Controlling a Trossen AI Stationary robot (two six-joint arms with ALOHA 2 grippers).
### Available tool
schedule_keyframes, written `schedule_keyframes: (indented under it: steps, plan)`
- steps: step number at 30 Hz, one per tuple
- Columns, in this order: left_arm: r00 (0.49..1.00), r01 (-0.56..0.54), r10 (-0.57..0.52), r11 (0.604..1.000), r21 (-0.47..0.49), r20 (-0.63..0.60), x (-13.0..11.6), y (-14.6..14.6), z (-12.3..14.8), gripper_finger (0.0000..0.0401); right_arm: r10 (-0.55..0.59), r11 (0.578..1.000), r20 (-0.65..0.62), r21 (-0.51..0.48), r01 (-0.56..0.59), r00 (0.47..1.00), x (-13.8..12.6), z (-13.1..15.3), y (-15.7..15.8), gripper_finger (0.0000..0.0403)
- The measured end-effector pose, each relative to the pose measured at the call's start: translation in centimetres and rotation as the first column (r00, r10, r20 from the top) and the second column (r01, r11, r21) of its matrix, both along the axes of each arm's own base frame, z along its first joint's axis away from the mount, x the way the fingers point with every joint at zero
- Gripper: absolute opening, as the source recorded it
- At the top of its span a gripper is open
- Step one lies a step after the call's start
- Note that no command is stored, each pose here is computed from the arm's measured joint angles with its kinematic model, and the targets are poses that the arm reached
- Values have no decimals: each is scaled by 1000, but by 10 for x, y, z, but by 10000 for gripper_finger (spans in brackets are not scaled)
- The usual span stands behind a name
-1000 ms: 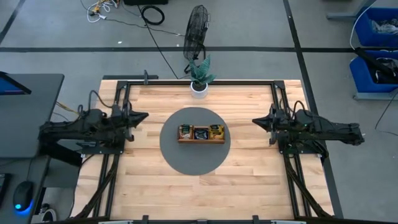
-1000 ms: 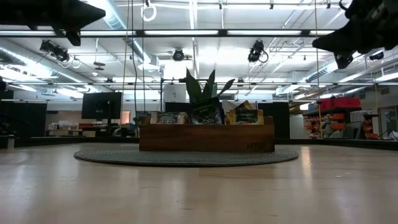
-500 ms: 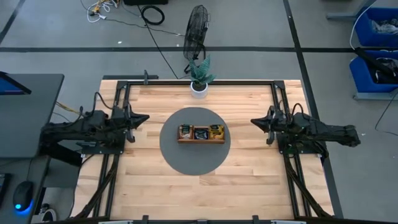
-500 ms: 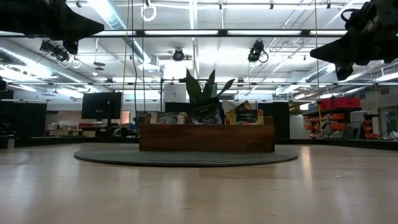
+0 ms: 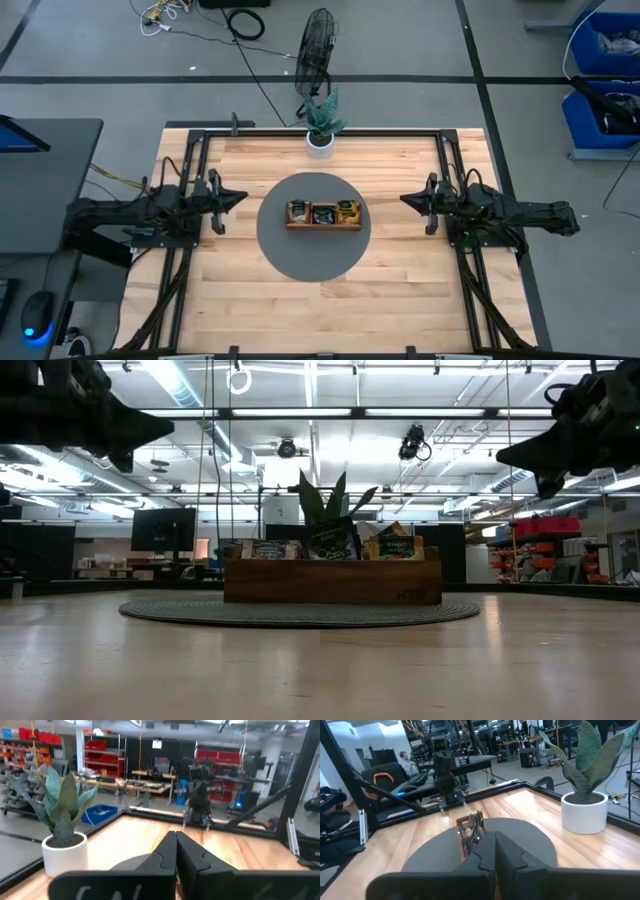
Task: Pick & Place Tea
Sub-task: Return to Home Position
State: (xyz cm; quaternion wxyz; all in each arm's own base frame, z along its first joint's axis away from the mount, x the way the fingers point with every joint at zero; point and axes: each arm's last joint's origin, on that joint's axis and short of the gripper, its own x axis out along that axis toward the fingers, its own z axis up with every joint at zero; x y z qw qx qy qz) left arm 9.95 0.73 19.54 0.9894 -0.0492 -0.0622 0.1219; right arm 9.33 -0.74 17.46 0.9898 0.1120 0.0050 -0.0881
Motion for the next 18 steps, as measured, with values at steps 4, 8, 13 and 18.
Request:
schedule_keyframes:
  steps: [4,8,13,18]
  plan:
    - [999,3,-3,1000,12,-32,2,0,-12,2,20,1000,-1,1,-20,1000,0,0,1,0]
    - [1000,1,0,999,44,-30,3,0,-19,2,26,1000,-3,0,-26,1000,0,0,1,0]
    - [999,20,-19,999,45,-33,3,-1,-19,2,26,1000,-4,-4,-26,1000,0,0,1,0]
    - [997,24,-23,1000,10,-68,4,-1,-23,2,25,999,-8,-24,-25,1000,0,0,1,0]
